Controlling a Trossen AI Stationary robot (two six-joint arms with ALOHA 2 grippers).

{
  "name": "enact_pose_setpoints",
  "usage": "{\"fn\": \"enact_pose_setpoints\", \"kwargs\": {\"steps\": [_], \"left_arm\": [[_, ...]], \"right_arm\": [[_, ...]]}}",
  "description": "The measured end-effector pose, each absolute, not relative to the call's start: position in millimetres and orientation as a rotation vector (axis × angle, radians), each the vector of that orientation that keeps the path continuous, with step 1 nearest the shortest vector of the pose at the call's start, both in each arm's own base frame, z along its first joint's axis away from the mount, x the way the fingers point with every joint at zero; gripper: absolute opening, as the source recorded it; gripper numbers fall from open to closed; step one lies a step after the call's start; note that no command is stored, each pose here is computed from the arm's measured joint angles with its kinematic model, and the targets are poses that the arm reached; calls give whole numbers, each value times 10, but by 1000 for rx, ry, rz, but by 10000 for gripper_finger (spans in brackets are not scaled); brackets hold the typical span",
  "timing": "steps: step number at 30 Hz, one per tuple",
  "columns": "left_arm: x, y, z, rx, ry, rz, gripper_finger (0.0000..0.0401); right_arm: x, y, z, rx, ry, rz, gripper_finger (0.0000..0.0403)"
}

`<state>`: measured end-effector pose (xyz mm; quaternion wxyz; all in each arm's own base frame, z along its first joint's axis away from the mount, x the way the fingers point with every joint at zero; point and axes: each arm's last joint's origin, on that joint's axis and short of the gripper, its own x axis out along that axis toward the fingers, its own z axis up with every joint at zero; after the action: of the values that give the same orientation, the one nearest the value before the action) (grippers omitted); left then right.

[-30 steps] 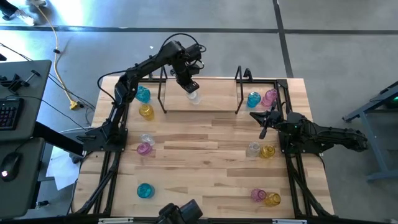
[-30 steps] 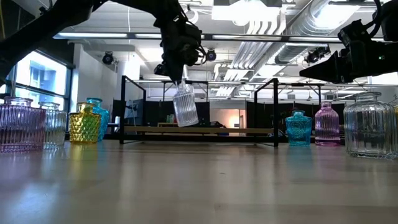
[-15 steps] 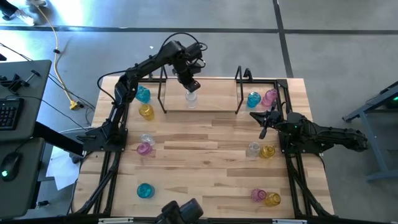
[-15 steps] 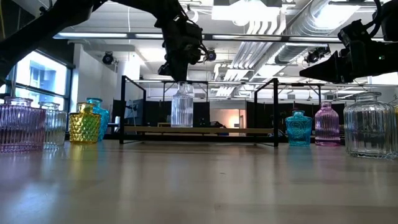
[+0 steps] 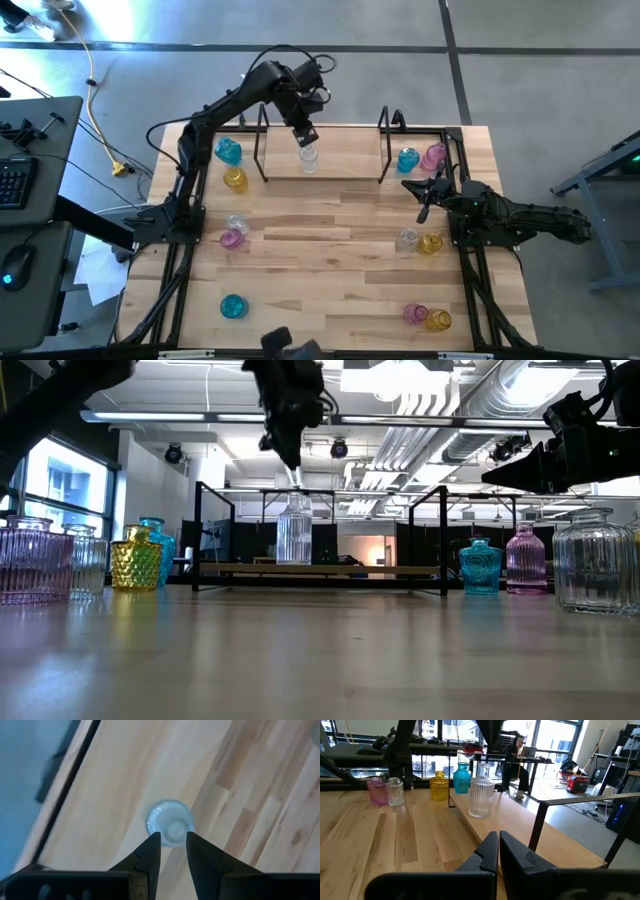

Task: Sort vases onto shelf
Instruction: Put the bottom transparent vase on the shelf

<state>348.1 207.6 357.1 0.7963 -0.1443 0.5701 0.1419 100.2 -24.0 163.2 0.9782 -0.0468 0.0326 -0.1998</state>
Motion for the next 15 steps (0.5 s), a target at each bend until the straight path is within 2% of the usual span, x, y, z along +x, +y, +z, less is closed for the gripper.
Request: {"fn": "enact_pose_setpoints", "kwargs": {"steps": [3, 7, 10, 15], "left_arm": [[3496, 1905, 3626, -273, 1246, 264, 74], [3556, 1739, 3573, -268, 1291, 227, 38], [3589, 1697, 3395, -294, 1361, 216, 8], [3605, 1766, 3016, -347, 1447, 255, 6]], "right_arm": [[1003, -239, 1631, -94, 66, -402, 0], [1003, -240, 1631, -94, 67, -403, 0], [1003, -240, 1632, -94, 66, -403, 0], [1003, -239, 1631, -94, 66, -402, 0]]}}
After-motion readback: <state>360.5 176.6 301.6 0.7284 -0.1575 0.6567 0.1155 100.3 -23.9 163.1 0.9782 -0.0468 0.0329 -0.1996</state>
